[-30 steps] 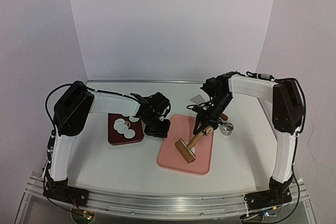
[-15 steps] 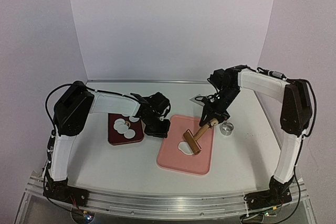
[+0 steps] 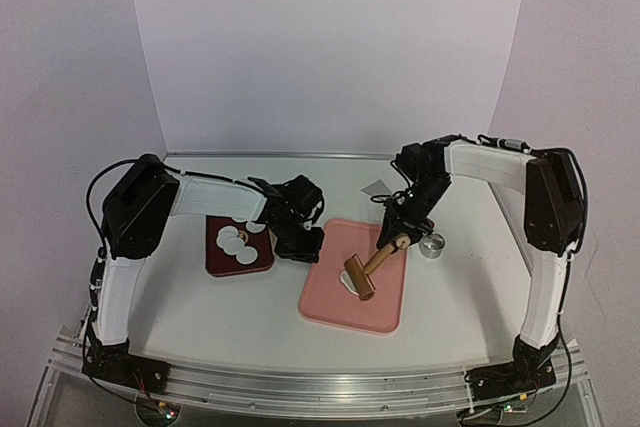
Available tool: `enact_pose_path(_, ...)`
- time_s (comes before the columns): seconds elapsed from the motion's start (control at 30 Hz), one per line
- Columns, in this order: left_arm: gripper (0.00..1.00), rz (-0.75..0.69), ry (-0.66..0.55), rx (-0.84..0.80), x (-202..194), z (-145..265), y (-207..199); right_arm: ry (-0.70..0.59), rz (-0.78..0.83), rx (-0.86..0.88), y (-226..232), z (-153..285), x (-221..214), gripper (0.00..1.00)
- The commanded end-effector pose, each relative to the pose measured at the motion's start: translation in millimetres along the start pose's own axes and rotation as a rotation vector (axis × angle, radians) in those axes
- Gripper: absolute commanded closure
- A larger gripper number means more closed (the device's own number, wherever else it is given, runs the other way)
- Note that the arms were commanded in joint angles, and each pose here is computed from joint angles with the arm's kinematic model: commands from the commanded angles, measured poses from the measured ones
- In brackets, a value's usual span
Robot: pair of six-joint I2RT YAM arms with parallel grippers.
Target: Roll out the dumpling wrappers from the dough
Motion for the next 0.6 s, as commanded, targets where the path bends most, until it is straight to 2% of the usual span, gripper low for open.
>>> enact_pose_path(0.0,1.00,-0.022,0.001,-0.045,3,3,-14,0.101,-0.067,-0.192,-37,-53,-12,1.00)
enact_pose_path(0.17,1.00,-0.019,0.005,-0.040,2,3,-14,0.093,-0.084,-0.284,-44,-63,-13,1.00)
enact_pose_path(0.4,1.00,-0.019,0.010,-0.041,-1,2,-12,-0.011,-0.133,-0.330,-55,-23,-15,1.00)
enact_pose_path(0.57,1.00,-0.035,0.001,-0.046,1,5,-14,-0.025,-0.168,-0.339,-67,-11,-22,1.00)
Point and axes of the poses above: each gripper's point midway between its finger pads, its own z axis back along the fingers, its own y axis along the line the jaws close on, x = y × z, the point moved 3 cm from there along z, back along the fingers, and after that the axes turned 14 degrees about z, right-handed, at the moved point
